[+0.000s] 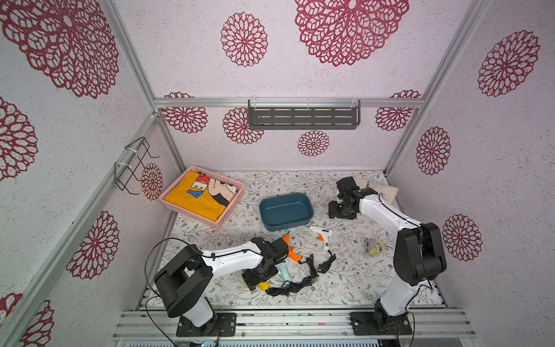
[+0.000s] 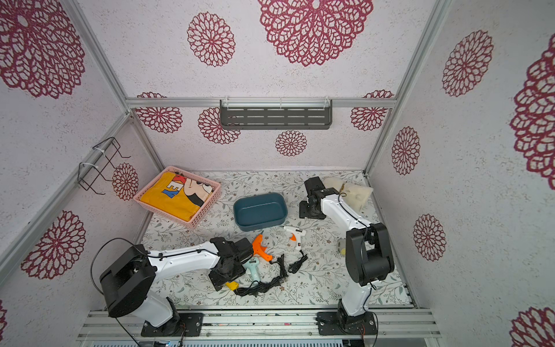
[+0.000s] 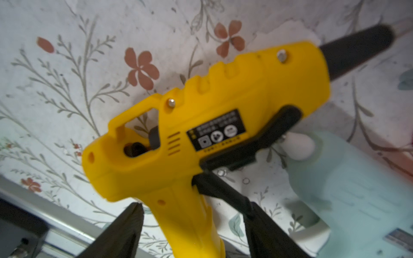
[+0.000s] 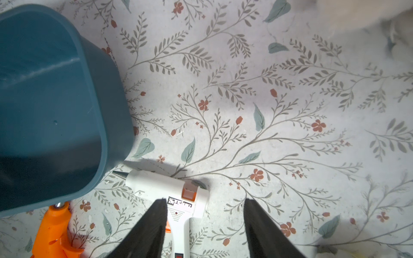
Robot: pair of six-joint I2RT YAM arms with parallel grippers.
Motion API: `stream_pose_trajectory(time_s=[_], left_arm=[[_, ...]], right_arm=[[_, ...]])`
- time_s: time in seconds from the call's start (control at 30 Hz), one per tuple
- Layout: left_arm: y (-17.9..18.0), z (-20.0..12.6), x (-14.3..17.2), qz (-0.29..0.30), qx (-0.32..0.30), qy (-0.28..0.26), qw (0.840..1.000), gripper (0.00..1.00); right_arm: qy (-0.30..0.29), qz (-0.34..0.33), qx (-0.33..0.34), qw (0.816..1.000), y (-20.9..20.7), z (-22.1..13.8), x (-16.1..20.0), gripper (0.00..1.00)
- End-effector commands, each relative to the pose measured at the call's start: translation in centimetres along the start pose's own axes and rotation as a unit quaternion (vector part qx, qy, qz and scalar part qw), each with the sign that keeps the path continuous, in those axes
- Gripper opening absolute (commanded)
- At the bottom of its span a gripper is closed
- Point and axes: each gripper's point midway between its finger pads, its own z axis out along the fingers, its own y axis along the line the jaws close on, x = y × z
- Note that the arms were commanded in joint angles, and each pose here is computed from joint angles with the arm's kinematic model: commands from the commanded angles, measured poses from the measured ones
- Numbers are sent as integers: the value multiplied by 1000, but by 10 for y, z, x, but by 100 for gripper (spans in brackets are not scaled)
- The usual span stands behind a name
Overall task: Put the hot melt glue gun into the storage box
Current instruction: Pick up the hot melt adhesive gun from the center of the board.
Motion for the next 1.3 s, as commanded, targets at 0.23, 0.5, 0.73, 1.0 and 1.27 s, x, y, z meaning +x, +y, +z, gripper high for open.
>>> stream_pose_trajectory(time_s=[0.23,0.5,0.73,1.0,1.27], left_arm=[[5,9,3,-6,-7,-4,1000,58],[8,8,4,-2,-1,0,1000,42],[9,-39,-6,36,-1,-16,999,5],[23,-139,-42,17,48,-31,998,0],[-36,-217,-151,-81,185,-69,977,0]], right_arm=[[-16,0,-2,1000,-1,-15,-6,61],[-16,1,3,1000,-2,-15,-7,61],[-18,2,5,1000,-2,-17,-13,61],[-24,2,-1,1000,3,-19,-22,61],[-31,9,-17,999,9,-11,-27,61]])
